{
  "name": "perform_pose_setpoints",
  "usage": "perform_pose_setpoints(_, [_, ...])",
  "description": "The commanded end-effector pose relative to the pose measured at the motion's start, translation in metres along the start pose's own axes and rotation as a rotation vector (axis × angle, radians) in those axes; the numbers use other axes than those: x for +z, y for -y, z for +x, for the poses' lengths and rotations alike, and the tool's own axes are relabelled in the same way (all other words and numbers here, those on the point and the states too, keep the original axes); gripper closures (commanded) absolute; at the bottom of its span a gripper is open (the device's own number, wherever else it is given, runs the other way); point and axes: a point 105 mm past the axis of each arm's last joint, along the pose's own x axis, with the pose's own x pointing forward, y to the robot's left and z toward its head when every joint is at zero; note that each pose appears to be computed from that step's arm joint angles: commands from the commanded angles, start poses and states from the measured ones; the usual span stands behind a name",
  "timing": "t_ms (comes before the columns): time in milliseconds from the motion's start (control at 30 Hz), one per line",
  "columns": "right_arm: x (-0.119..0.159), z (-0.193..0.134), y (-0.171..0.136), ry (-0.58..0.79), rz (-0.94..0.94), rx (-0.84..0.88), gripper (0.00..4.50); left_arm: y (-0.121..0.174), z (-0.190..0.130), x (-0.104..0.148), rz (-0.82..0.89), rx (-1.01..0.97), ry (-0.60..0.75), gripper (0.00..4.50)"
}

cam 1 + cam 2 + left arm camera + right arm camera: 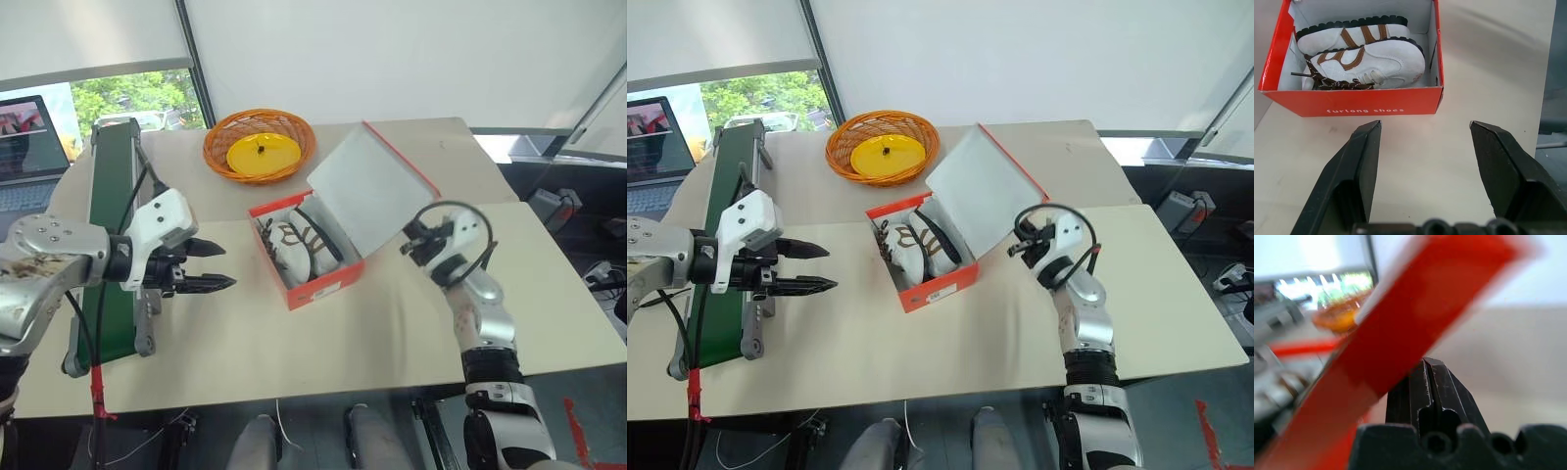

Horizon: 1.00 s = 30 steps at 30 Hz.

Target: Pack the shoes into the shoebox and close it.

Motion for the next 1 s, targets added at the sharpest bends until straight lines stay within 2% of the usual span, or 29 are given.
perform_pose_setpoints(33, [0.025,0.010,-0.054,0.034,0.063,0.183,4.44,-0.003,0.004,0.004,0.041,0.008,0.023,1.42])
perform_pose_setpoints(133, [0.021,0.008,-0.096,-0.019,0.145,0.324,4.44,-0.004,0.012,0.005,0.054,-0.001,0.038,1.42])
perform_pose_setpoints(267, [0.004,-0.007,-0.120,-0.127,0.214,0.405,4.44,-0.005,0.017,0.008,0.056,0.005,0.061,1.42])
perform_pose_setpoints(400, [-0.009,-0.017,-0.115,-0.222,0.235,0.405,4.44,-0.001,0.018,-0.001,0.050,0.008,0.050,1.42])
perform_pose_setpoints(500, [-0.008,-0.014,-0.104,-0.245,0.215,0.391,4.44,0.000,0.017,-0.004,0.047,0.025,0.048,1.42])
perform_pose_setpoints(700, [-0.002,0.036,-0.082,-0.260,0.163,0.378,4.44,0.006,0.019,-0.011,-0.001,0.093,0.067,1.42])
perform_pose_setpoints(767, [-0.015,0.051,-0.081,-0.291,0.160,0.391,4.44,0.010,0.021,-0.014,-0.015,0.115,0.073,1.42])
perform_pose_setpoints(833, [-0.046,0.058,-0.082,-0.367,0.160,0.403,4.44,0.012,0.020,-0.014,-0.030,0.151,0.081,1.42])
perform_pose_setpoints(1000, [-0.108,0.055,-0.092,-0.512,0.163,0.414,4.44,0.011,0.014,-0.010,-0.047,0.235,0.100,1.42])
